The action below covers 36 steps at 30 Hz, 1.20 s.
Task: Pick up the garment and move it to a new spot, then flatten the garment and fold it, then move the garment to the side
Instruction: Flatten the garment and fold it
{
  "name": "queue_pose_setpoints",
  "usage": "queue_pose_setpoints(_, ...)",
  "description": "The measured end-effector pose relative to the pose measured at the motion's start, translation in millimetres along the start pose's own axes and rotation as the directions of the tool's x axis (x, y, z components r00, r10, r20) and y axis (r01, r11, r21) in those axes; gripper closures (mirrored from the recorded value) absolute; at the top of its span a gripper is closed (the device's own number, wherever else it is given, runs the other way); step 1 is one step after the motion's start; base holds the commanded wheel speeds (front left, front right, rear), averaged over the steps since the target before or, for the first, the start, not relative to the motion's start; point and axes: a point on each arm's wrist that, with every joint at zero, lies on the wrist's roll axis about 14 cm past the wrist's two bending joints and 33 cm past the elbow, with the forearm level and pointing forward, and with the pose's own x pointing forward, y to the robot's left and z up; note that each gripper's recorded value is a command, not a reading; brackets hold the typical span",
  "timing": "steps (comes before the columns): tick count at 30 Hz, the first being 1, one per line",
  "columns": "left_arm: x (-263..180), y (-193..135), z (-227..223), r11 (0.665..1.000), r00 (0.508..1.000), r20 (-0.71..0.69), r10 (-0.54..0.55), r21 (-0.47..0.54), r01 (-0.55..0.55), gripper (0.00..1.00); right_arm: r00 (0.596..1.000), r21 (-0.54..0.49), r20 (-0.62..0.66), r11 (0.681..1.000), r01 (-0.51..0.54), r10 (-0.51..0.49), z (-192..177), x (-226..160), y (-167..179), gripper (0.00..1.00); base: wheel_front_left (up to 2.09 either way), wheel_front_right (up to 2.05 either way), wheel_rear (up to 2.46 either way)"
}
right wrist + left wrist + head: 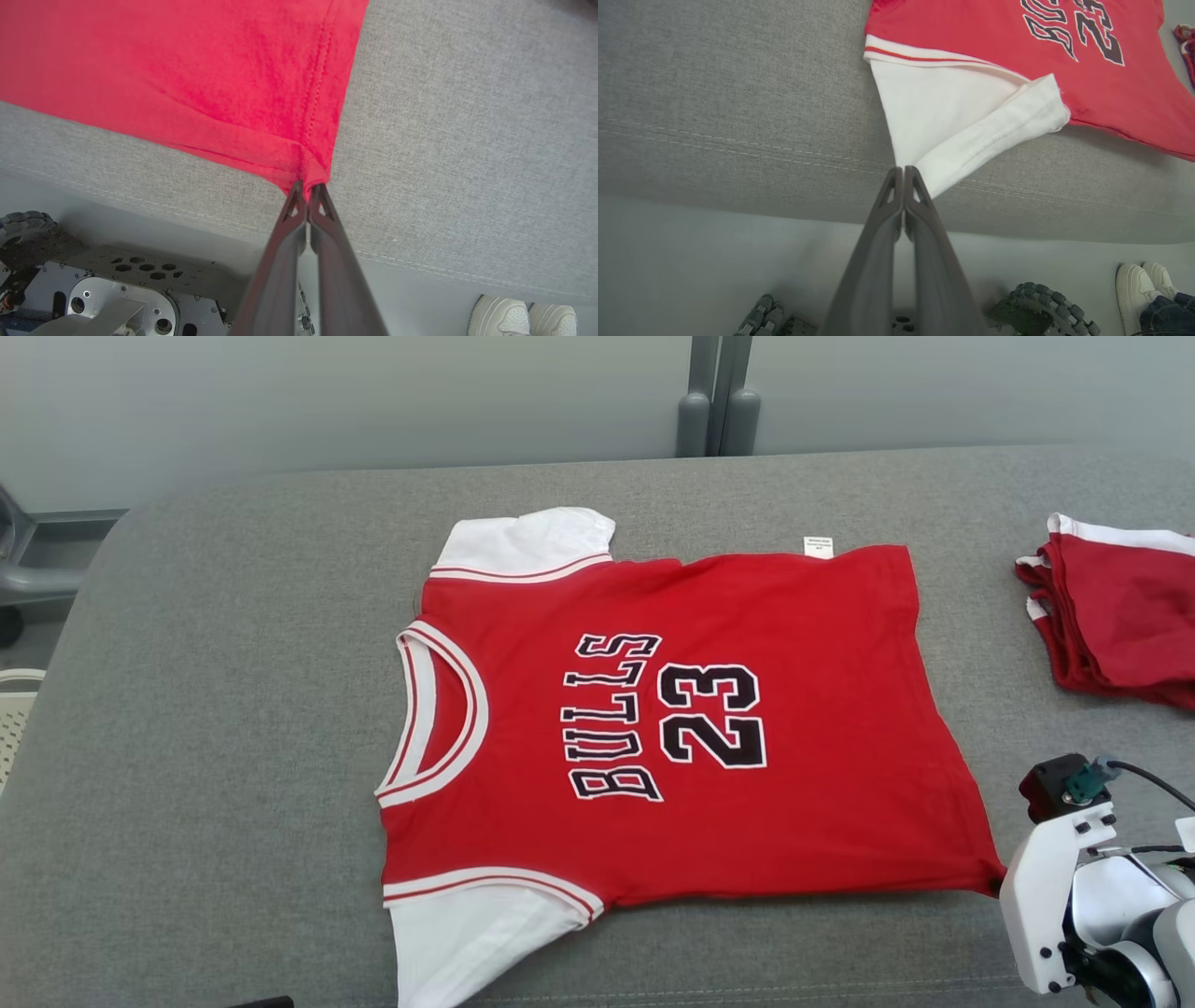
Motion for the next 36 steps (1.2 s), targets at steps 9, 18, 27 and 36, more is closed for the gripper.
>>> queue_pose_setpoints(9, 5.3, -20.2, 44.4, 0.996, 0.991, 0.108, -0.084, 0.045, 0.080, 1.00, 0.995, 0.059, 0.097, 0.998, -0.012, 0.006, 22.1, -5.5, 0.4, 1.00, 0.00, 0.00, 0.00)
queue_pose_setpoints(18, 40.4, -46.5, 109.9, 0.972, 0.961, 0.213, -0.178, 0.188, 0.139, 1.00, 0.971, 0.080, 0.239, 0.996, -0.035, 0.015, 70.3, -3.8, 1.8, 1.00, 0.00, 0.00, 0.00)
queue_pose_setpoints(27, 75.5, -65.0, 141.9, 0.959, 0.931, 0.285, -0.227, 0.232, 0.163, 1.00, 0.941, 0.123, 0.334, 0.992, 0.010, -0.050, 99.9, 10.0, -16.8, 1.00, 0.00, 0.00, 0.00)
queue_pose_setpoints(36, 103.7, -74.1, 157.8, 0.940, 0.923, 0.290, -0.253, 0.298, 0.164, 1.00, 0.956, 0.141, 0.289, 0.990, 0.014, -0.055, 94.6, 34.7, -18.7, 1.00, 0.00, 0.00, 0.00)
